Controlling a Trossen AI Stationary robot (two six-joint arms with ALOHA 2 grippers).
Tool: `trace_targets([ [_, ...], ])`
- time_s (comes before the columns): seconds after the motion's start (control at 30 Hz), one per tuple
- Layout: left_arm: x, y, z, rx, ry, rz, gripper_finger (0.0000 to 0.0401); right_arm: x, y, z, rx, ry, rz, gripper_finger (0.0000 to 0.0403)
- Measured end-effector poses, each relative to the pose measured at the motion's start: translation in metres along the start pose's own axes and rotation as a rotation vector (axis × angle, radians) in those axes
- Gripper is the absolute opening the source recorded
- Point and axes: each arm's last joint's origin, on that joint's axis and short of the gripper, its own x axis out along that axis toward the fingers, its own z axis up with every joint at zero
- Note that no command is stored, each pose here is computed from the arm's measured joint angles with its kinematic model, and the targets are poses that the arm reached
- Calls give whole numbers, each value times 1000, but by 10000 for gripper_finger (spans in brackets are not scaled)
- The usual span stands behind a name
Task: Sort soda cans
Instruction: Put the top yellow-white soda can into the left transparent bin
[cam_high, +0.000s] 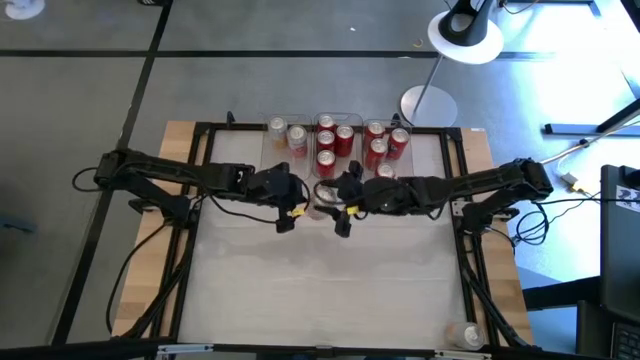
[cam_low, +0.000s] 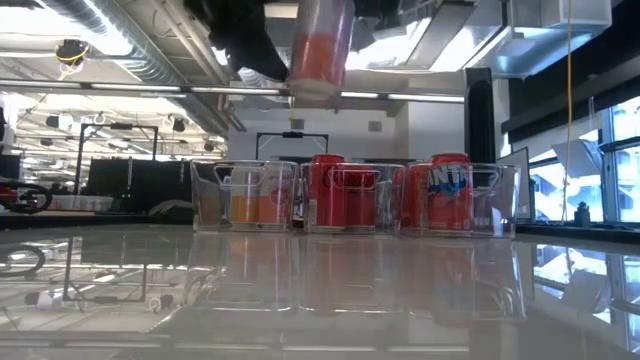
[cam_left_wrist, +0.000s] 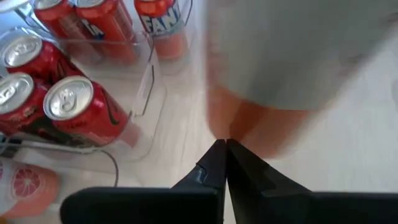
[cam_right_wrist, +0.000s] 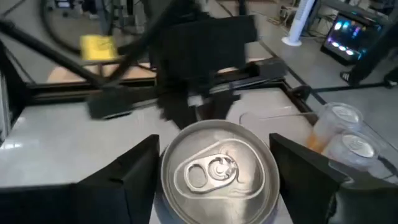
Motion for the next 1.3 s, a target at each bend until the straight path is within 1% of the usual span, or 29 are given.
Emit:
trace_targets([
  [0.1, -2, 0, 1, 20, -11, -2, 6, 6, -9, -1, 7, 5, -37, 261],
  [0.17, -8, 1, 0, 35, 15, -1, 5, 10, -16, -2, 7, 9, -56, 261],
  [0.33, -41, 11, -3, 16, 41, 76, 3, 19, -33, 0, 17, -19, -94, 244],
  [0.43, -62, 18, -5, -7, 13, 121, 6, 29, -44, -5, 2, -3, -114, 237],
  [0.53, -80, 22, -7, -35, -39, 130, 4, 43, -58, -9, 4, -10, -149, 241],
  [0.63, -91, 26, -8, -56, -66, 133, 2, 57, -74, -14, 19, -35, -179, 246],
  [0.87, -96, 28, -9, -60, -78, 135, 6, 82, -103, -18, 54, -152, -162, 240],
  [1.0, -96, 28, -9, -56, -77, 134, 2, 98, -116, -30, 62, -164, -164, 243],
  [1.13, -96, 28, -9, -56, -77, 134, 5, 112, -127, -40, 72, -184, -190, 241],
  [1.3, -96, 28, -9, -56, -77, 134, 5, 129, -135, -61, 80, -146, -193, 244],
])
